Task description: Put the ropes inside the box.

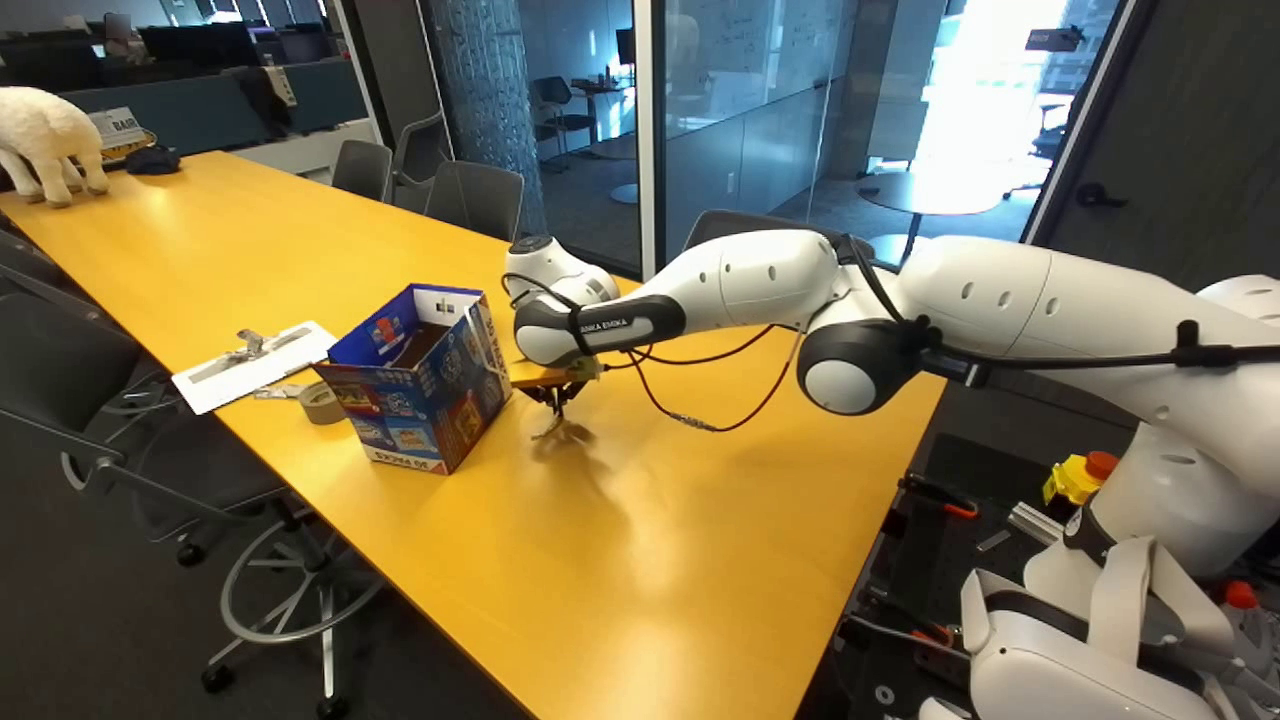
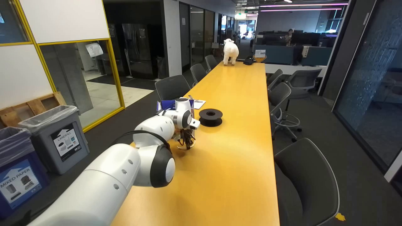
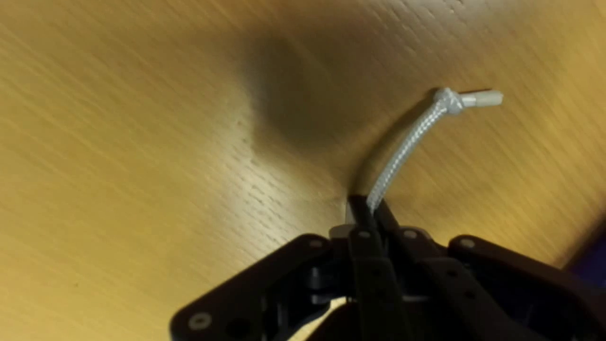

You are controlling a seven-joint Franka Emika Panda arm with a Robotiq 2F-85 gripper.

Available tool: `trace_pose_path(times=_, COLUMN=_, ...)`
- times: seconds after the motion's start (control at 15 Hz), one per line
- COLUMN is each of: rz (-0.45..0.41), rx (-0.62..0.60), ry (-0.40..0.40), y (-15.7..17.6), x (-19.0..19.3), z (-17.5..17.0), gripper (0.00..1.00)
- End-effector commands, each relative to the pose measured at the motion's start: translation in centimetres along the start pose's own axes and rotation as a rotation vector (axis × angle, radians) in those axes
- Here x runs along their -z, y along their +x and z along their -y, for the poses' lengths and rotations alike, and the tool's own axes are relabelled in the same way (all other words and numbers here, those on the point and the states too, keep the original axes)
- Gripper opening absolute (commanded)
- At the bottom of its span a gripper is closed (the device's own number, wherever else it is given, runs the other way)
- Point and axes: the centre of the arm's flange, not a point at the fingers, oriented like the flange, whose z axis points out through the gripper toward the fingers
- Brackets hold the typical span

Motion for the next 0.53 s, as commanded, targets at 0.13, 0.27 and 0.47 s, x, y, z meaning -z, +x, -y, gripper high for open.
trace_pose_path(times=0.13, rz=0.048, rx=0.036, ry=0.081, y=1.4, x=3.9, z=-2.5, gripper=0.01)
trace_pose_path(times=0.27, rz=0.043, rx=0.042, ry=0.126, y=2.3, x=6.2, z=-2.4, gripper=0.01)
trace_pose_path(times=0.47, rz=0.003, rx=0.038, ry=0.2, y=3.5, x=11.2, z=-1.8, gripper=0.01)
